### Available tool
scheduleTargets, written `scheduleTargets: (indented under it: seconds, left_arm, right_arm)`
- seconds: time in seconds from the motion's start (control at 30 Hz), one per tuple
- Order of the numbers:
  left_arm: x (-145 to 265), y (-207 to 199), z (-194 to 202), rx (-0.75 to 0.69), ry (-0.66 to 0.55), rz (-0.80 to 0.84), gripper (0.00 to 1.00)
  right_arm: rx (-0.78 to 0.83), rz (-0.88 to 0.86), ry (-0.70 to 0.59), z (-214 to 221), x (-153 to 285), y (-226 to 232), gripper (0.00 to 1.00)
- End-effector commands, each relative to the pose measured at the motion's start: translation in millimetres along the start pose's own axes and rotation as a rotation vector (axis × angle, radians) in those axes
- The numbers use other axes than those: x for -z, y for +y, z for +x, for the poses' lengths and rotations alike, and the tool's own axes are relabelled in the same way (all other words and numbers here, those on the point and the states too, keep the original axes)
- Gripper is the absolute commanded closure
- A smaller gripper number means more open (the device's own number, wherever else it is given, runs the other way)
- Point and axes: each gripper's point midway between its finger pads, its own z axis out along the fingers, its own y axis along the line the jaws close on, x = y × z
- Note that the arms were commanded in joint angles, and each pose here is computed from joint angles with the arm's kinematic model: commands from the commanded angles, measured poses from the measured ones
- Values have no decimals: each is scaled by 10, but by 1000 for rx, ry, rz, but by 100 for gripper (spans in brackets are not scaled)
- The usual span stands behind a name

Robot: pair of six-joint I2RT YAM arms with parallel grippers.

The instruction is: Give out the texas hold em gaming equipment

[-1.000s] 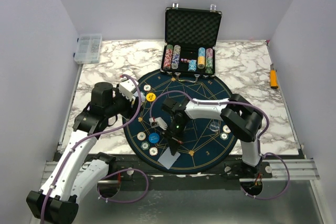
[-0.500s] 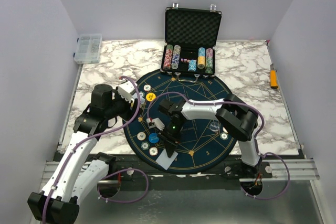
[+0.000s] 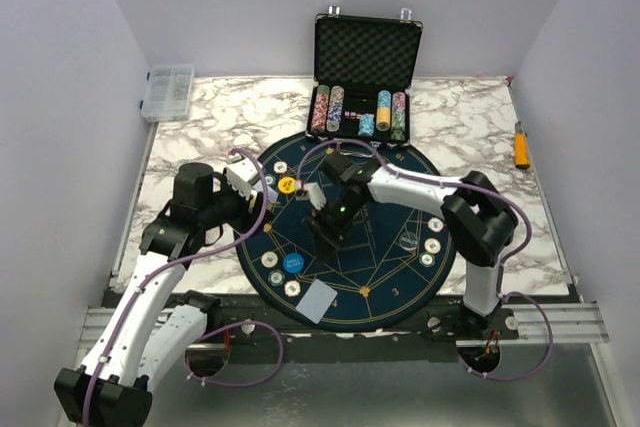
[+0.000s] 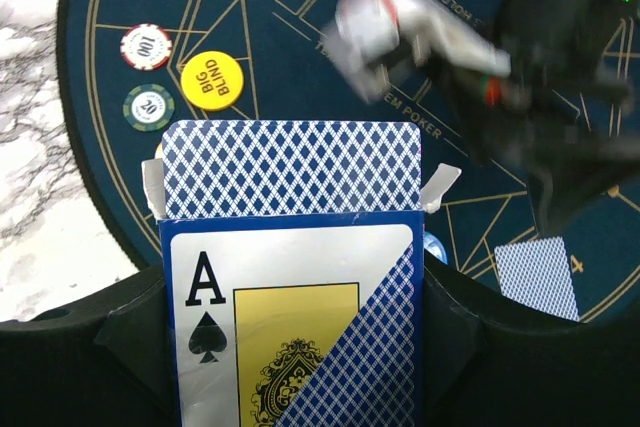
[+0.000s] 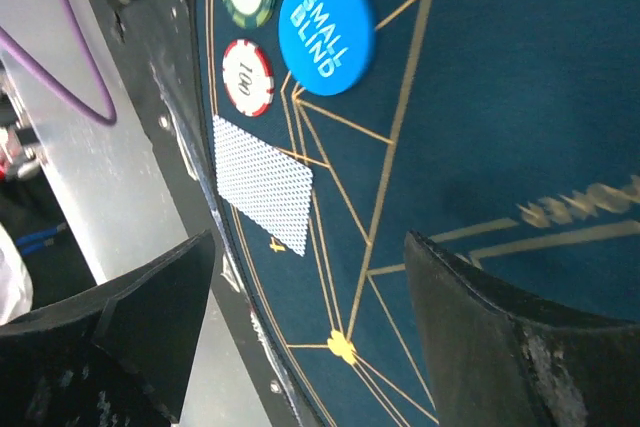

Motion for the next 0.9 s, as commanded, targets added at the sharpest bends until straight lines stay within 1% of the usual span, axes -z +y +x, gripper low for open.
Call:
scheduleTargets:
  seconds: [0.0, 0.1, 0.13, 0.2, 0.37, 0.5, 0.6, 0.73, 0.87]
  left_arm:
    - [22, -169, -18, -134, -37, 111, 100]
    - [1, -202, 19, -223, -32, 133, 100]
    - [-4, -196, 26, -239, -29, 130, 100]
    - [-14, -206, 22, -268, -24, 140, 100]
    - [-66, -292, 32, -324, -1, 180, 100]
    - [-104, -371, 47, -357, 17, 200, 100]
    - [-120, -405, 20, -364, 18, 205, 100]
    - [-123, -393, -55, -349, 10, 192, 100]
    - [-130, -369, -89, -345, 8, 178, 100]
  right_arm:
    - [51, 3, -257, -577, 663, 119, 18]
    - [82, -56, -466, -1014, 999, 363, 9]
    - [93, -83, -510, -1126, 1086, 472, 7]
    - [74, -146, -550, -1280, 1184, 626, 6]
    - [0, -281, -575, -1456, 1189, 763, 3]
    - [-35, -331, -573, -1538, 1133, 743, 1]
    - [-58, -326, -566, -1564, 1046, 695, 1]
    - [-81, -317, -531, -1496, 913, 604, 7]
    - [-109, -294, -474, -1382, 814, 509, 19]
